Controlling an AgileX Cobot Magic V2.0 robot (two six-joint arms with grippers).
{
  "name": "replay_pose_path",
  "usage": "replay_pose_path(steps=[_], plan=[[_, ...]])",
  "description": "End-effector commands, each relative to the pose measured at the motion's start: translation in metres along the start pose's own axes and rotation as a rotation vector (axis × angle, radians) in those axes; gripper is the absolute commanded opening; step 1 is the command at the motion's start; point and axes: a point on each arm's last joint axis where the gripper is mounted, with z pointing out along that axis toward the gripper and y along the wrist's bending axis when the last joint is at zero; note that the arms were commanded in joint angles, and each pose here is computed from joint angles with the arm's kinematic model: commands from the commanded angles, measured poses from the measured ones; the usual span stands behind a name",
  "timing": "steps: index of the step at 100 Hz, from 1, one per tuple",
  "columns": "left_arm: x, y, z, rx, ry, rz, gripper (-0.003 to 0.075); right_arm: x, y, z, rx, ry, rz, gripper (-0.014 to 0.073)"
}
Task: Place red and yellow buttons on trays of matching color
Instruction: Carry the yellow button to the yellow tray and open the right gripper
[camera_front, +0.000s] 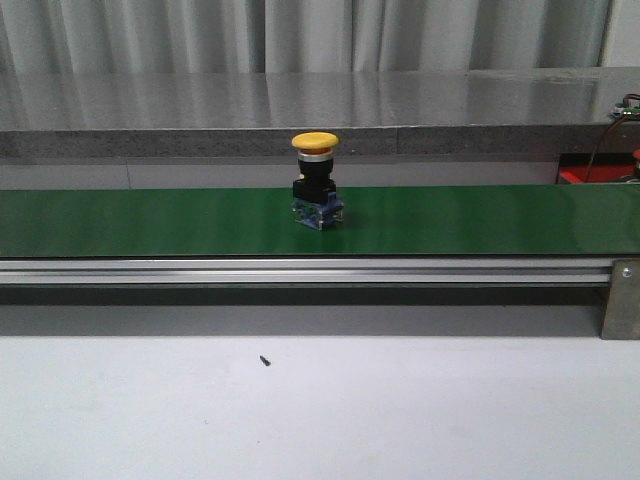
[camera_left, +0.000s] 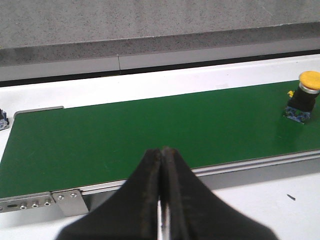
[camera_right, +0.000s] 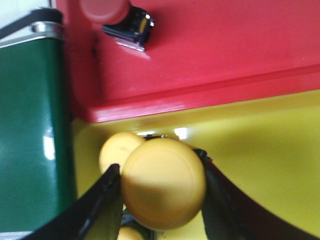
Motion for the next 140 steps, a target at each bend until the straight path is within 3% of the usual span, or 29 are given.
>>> replay_pose_path(steps=[1, 43, 70, 91, 102, 115, 140], plan=[[-0.015, 0.001, -0.003, -0.013, -0.101, -0.010, -0.0019, -0.012, -0.003, -0.007, 0.020, -0.090, 0.005, 0.0217], [-0.015, 0.001, -0.003, -0.013, -0.101, -0.010, -0.0020, -0.004, -0.019, 0.033, 0.018, 0.012, 0.026, 0.0230], [-0.015, 0.001, -0.003, -0.013, -0.101, -0.010, -0.0020, -0.006, -0.016, 0.024, 0.019, -0.006, 0.017, 0.0519], [-0.015, 0.001, -0.003, -0.013, -0.101, -0.010, -0.0020, -0.013, -0.003, -0.013, 0.042, -0.106, -0.016, 0.0530], [-0.015, 0.001, -0.003, -0.013, -0.101, -0.010, -0.0020, -0.015, 0.013, -0.039, 0.034, -0.158, -0.056, 0.0530], [-0.015, 0.001, -0.003, -0.013, -0.101, -0.010, -0.0019, -0.015, 0.051, -0.060, -0.022, -0.203, -0.228, 0.0530], [-0.015, 0.001, -0.003, -0.013, -0.101, -0.010, -0.0020, -0.008, 0.130, -0.061, -0.169, -0.207, -0.487, 0.0530]])
